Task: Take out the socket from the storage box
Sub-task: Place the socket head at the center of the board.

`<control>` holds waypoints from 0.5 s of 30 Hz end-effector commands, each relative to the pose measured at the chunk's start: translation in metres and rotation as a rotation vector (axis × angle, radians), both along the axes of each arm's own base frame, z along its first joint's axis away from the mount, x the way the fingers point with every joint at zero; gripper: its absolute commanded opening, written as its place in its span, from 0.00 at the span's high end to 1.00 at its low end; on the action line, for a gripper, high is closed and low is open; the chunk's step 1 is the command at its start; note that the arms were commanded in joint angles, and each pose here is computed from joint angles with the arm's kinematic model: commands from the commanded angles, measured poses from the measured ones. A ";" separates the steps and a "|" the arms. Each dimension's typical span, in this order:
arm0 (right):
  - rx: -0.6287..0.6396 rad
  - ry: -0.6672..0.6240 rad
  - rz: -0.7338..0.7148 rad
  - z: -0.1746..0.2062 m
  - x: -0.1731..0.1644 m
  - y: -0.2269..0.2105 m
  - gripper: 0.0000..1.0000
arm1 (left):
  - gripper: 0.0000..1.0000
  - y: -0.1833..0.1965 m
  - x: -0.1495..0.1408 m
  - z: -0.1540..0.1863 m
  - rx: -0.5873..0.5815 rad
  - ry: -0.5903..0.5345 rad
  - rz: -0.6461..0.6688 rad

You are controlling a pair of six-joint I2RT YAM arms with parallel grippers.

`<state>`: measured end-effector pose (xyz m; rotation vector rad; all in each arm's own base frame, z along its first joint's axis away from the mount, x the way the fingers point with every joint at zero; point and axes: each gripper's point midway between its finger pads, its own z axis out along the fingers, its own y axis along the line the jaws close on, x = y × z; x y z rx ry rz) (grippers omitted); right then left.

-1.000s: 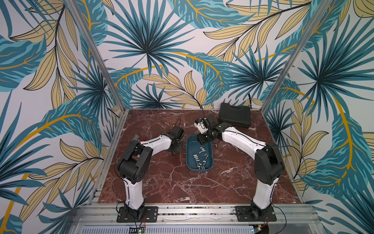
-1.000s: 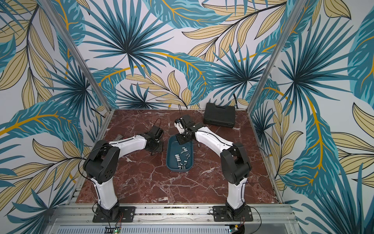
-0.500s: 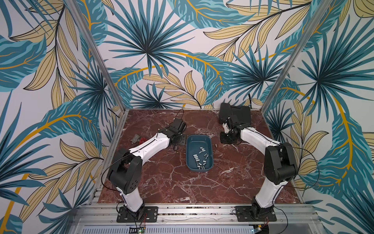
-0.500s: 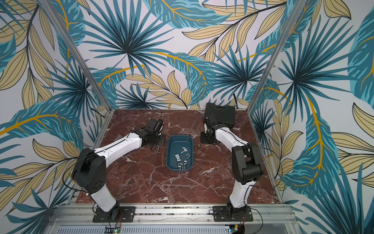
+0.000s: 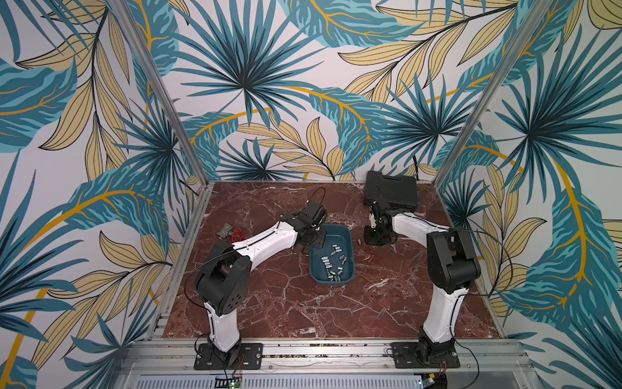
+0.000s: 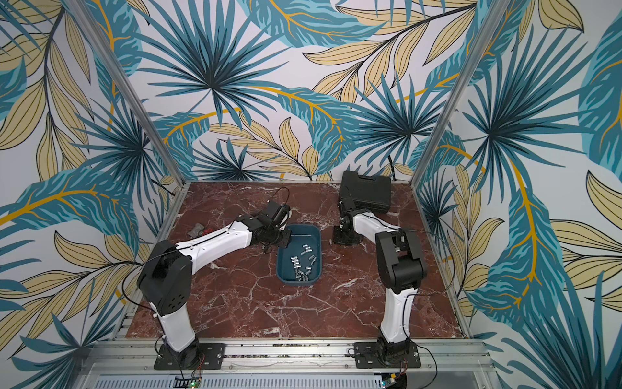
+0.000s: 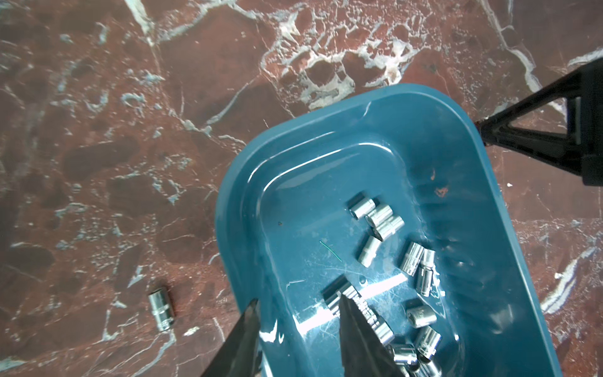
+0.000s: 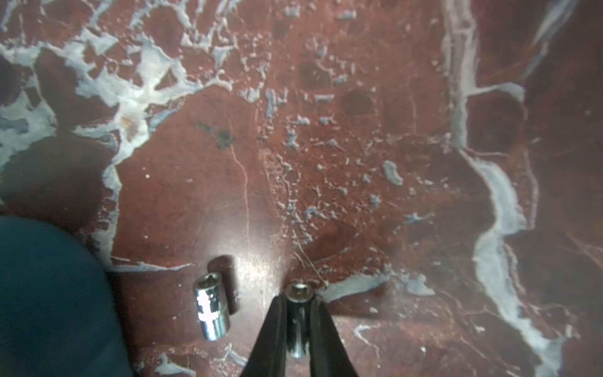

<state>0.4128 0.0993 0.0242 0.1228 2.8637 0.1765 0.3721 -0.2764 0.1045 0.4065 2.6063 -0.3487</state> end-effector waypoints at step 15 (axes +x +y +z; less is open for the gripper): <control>-0.002 0.017 -0.012 -0.003 0.000 0.000 0.75 | 0.56 -0.031 -0.001 -0.001 -0.038 0.023 -0.054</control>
